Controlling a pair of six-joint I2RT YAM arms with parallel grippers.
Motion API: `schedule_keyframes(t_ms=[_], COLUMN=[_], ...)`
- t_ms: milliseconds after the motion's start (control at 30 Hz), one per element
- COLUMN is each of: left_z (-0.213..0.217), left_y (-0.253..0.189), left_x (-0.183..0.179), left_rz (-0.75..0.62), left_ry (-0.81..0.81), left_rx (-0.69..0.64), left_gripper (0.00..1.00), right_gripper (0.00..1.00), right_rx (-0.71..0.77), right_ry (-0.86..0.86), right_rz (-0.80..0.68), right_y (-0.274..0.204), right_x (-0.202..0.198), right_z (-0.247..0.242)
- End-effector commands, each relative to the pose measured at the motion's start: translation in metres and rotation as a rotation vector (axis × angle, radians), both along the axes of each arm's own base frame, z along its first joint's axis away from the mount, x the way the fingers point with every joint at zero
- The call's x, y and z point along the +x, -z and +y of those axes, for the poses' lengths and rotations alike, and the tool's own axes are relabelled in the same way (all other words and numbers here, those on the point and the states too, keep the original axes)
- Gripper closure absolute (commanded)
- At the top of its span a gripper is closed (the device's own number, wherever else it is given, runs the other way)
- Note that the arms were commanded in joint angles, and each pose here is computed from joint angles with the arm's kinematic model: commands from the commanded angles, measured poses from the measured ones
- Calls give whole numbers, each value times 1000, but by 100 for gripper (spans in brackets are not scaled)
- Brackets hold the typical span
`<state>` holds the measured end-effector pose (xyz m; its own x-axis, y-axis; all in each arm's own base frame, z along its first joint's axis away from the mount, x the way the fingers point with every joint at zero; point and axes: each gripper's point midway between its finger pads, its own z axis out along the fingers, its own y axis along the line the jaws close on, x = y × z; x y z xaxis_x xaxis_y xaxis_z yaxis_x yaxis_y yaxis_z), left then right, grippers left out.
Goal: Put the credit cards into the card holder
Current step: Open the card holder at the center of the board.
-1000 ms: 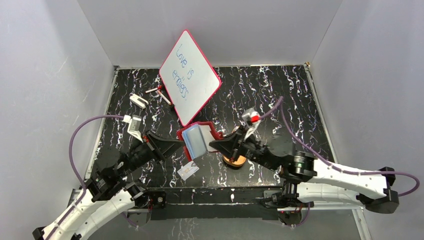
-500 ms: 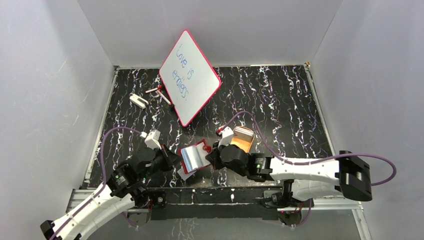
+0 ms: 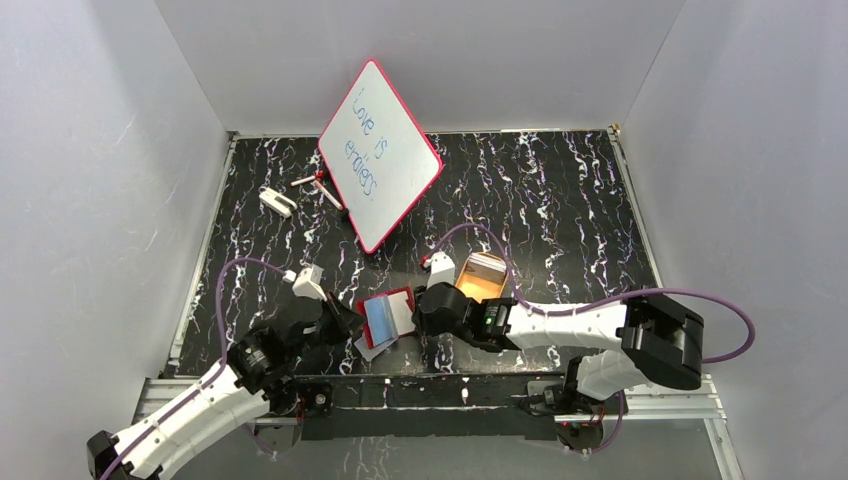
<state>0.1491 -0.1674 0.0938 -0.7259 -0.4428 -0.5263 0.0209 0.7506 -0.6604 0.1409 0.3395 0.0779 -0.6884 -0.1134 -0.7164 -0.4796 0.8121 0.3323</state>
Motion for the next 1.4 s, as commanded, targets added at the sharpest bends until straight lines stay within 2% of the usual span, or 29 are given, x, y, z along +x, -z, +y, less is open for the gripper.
schedule_keyframes(t_ms=[0, 133, 200, 333, 500, 600, 800, 1033, 1133, 1300, 1367], left_z=[-1, -2, -2, -1, 0, 1, 2, 2, 2, 3, 3], left_y=[6, 14, 18, 24, 26, 29, 34, 35, 35, 36, 35], left_x=[11, 14, 14, 15, 17, 16, 16, 16, 15, 14, 13], left_rz=[-29, -29, -22, -14, -19, -14, -4, 2, 5, 7, 6], left_ry=[-36, -38, -40, -41, -51, -52, -55, -56, -53, -55, -56], left_rx=[4, 15, 22, 37, 43, 51, 62, 67, 67, 65, 61], left_gripper=[100, 100, 100, 100, 100, 100, 100, 100, 100, 100, 100], right_gripper=[55, 43, 42, 51, 53, 51, 41, 36, 41, 59, 62], right_rx=[-10, -9, 6, 73, 115, 152, 89, 5, -41, -68, -98], right_ry=[13, 19, -5, -135, -220, -257, -223, -178, -140, -88, -74], right_rz=[-13, -40, -55, -43, 24, 45, 43, 33, 31, 15, 22], right_y=[-21, -42, -54, -69, -57, -50, -26, -4, 5, 9, 13], right_x=[7, 8, 6, -7, -18, -21, -9, 2, 8, 17, 17], right_z=[0, -8, -8, 16, 51, 71, 83, 83, 76, 67, 58])
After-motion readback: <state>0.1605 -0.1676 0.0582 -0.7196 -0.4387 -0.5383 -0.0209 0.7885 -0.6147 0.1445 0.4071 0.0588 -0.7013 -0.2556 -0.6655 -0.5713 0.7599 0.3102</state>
